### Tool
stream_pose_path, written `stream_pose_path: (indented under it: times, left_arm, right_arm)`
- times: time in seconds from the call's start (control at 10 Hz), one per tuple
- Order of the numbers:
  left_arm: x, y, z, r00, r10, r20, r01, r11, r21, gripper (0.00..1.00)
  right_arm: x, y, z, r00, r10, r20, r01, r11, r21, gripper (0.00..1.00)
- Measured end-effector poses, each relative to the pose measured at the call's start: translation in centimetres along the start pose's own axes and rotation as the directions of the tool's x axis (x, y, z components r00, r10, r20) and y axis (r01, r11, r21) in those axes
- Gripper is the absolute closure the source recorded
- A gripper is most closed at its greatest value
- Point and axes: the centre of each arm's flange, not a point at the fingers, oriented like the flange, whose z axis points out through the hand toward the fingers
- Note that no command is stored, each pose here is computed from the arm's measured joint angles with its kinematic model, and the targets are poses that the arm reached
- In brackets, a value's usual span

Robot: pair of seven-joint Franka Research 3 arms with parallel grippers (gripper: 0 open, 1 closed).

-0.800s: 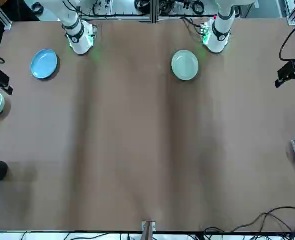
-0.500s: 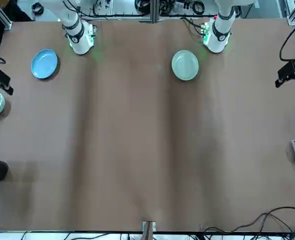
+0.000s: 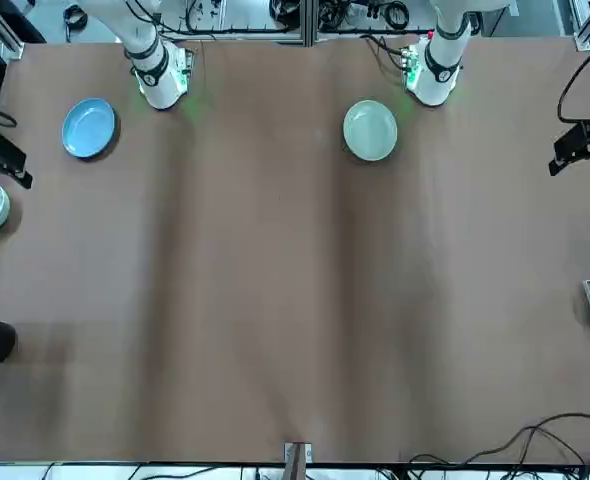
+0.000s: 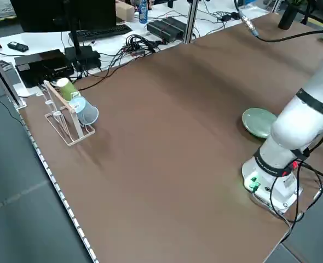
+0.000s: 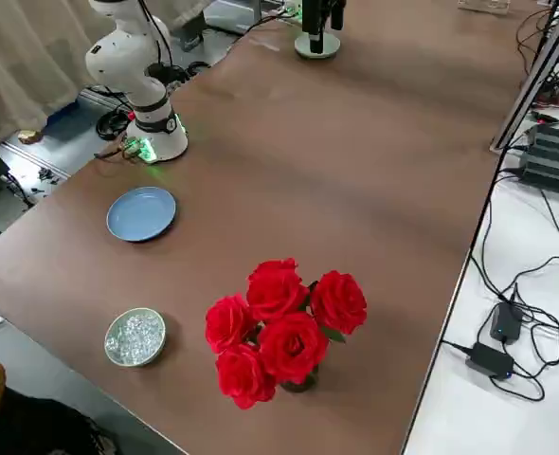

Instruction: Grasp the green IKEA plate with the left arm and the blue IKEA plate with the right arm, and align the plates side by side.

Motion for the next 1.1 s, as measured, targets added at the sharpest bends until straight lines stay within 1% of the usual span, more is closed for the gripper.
stream_pose_path:
  times: [0.2, 0.3, 0.5, 0.7, 0.8, 0.9, 1.0, 1.1]
  left_arm:
    - [-0.3, 1.0, 0.8, 1.0, 0.007, 0.023, -0.007, 1.0, -0.002, 0.01]
    - [-0.9, 1.8, 1.5, 0.999, 0.009, 0.041, -0.009, 1.0, -0.004, 0.01]
    - [-3.2, 3.3, 3.7, 0.997, 0.027, 0.068, -0.027, 1.0, -0.005, 0.01]
    - [-6.6, 4.5, 6.2, 0.997, 0.039, 0.072, -0.039, 0.999, -0.001, 0.01]
    - [-8.4, 5.4, 7.7, 0.996, 0.043, 0.08, -0.044, 0.999, 0.005, 0.01]
    - [-9.9, 7.0, 9.5, 0.995, 0.044, 0.091, -0.046, 0.999, 0.019, 0.01]
    - [-11.2, 9.3, 11.7, 0.994, 0.042, 0.096, -0.046, 0.998, 0.042, 0.01]
    - [-12.5, 11.9, 14.2, 0.993, 0.045, 0.106, -0.053, 0.996, 0.066, 0.01]
  right_arm:
    - [-0.2, 0.6, 0.2, 1.0, -0.007, 0.021, 0.007, 1.0, 0.0, 0.0]
    - [-0.5, 1.0, 0.7, 0.999, 0.0, 0.049, -0.001, 1.0, 0.003, 0.0]
    - [-0.8, 2.3, 3.0, 0.994, 0.024, 0.108, -0.025, 1.0, 0.01, 0.02]
    - [-1.5, 3.5, 5.6, 0.989, 0.047, 0.142, -0.053, 0.998, 0.034, 0.02]
    - [-2.2, 4.1, 6.7, 0.987, 0.062, 0.148, -0.071, 0.996, 0.057, 0.02]
    - [-3.2, 4.9, 8.1, 0.984, 0.089, 0.155, -0.106, 0.989, 0.105, 0.02]
    - [-4.6, 6.3, 10.0, 0.976, 0.133, 0.171, -0.162, 0.972, 0.168, 0.02]
    - [-6.2, 8.0, 12.4, 0.962, 0.179, 0.204, -0.223, 0.95, 0.219, 0.02]
